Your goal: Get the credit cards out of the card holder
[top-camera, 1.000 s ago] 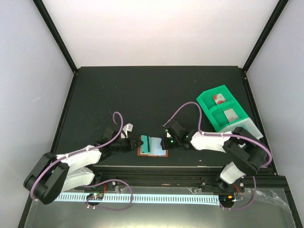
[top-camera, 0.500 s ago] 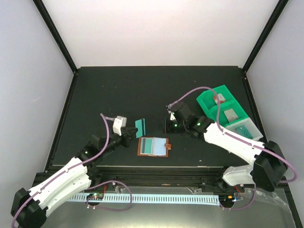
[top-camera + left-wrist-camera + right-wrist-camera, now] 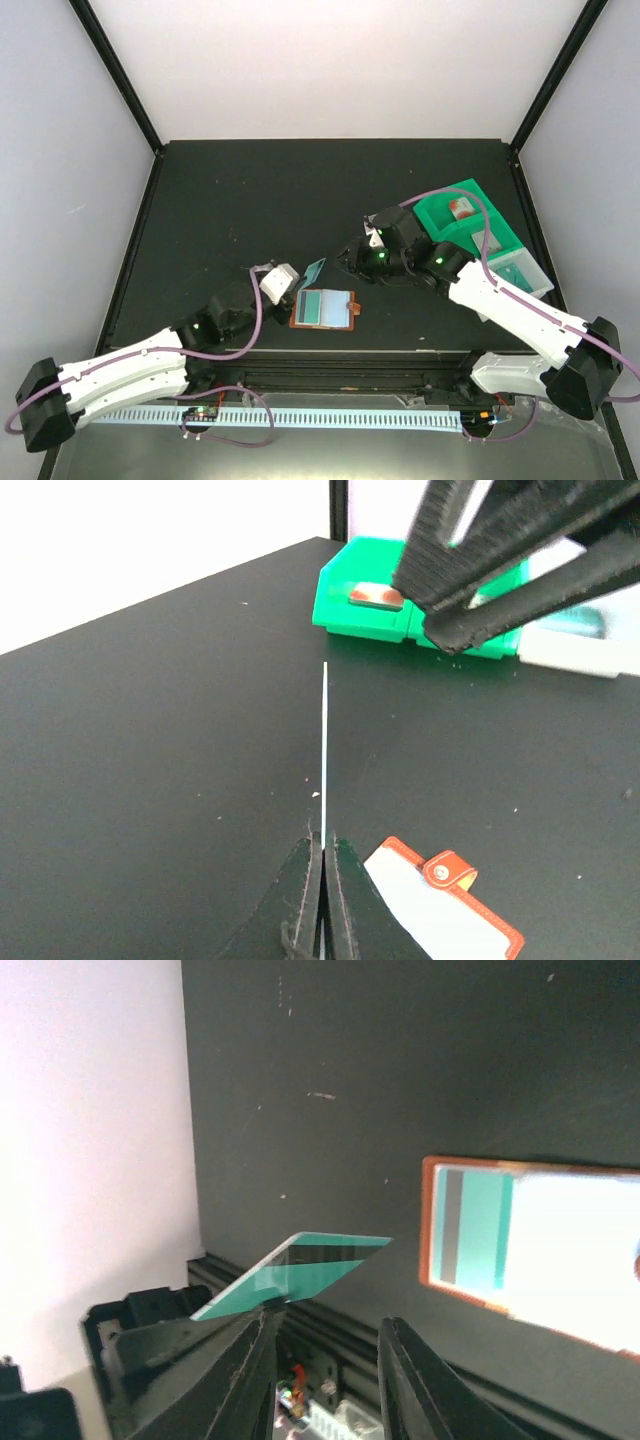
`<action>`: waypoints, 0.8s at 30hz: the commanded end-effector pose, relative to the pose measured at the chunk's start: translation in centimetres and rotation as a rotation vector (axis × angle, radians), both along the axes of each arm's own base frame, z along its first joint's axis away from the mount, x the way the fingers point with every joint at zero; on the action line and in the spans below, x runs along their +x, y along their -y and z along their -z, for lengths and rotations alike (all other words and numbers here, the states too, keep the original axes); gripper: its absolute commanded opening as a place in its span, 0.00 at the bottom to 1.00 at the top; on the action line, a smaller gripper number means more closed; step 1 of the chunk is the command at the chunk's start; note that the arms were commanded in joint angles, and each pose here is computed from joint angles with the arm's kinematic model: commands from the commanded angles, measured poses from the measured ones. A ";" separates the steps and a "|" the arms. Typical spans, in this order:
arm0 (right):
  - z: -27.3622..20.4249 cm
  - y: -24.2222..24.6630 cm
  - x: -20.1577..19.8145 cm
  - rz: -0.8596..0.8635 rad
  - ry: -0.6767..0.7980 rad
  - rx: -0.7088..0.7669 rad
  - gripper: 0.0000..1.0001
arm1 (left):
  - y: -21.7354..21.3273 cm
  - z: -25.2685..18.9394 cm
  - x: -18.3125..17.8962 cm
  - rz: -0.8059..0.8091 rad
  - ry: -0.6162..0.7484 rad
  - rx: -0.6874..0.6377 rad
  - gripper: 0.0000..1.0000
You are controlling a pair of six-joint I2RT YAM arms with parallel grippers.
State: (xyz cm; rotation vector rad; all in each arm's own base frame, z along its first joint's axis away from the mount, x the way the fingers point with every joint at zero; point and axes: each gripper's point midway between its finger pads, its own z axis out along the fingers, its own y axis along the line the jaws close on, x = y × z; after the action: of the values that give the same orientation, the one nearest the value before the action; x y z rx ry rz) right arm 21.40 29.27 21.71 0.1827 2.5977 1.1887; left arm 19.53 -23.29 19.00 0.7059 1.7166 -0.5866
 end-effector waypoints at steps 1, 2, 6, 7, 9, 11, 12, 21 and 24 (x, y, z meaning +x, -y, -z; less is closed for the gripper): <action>-1.0 -0.9 -1.1 0.006 -0.116 0.098 0.31 | 0.8 -3.5 0.8 -0.037 0.205 0.056 0.02; -1.1 -1.0 -1.2 0.004 -0.126 0.106 0.31 | 1.1 -3.5 0.6 -0.031 0.218 0.064 0.02; -1.2 -1.0 -1.4 0.010 -0.139 0.134 0.31 | 1.8 -3.9 0.2 -0.023 0.263 0.096 0.01; -1.1 -1.0 -1.4 0.016 -0.143 0.133 0.31 | 2.0 -3.9 0.0 -0.018 0.273 0.102 0.02; -0.8 -1.0 -1.5 0.020 -0.156 0.134 0.32 | 2.3 -4.0 -0.2 -0.011 0.293 0.115 0.02; -0.6 -1.1 -1.6 0.017 -0.169 0.135 0.32 | 2.5 -3.9 -0.4 -0.006 0.303 0.129 0.02; -0.6 -1.2 -1.6 0.014 -0.172 0.137 0.32 | 2.7 -3.9 -0.4 -0.002 0.306 0.131 0.02; -0.3 -1.8 -1.9 -0.004 -0.195 0.174 0.31 | 3.8 -3.2 -1.2 0.026 0.340 0.194 0.02; 0.2 -1.8 -1.9 -0.003 -0.208 0.170 0.29 | 3.9 -3.2 -1.1 0.015 0.346 0.201 0.02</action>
State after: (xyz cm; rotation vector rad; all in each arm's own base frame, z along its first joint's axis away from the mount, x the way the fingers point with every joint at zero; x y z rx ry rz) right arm 19.62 30.79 21.57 0.3410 2.6668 1.4182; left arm 17.97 -26.61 18.87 0.9660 1.5247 -0.2963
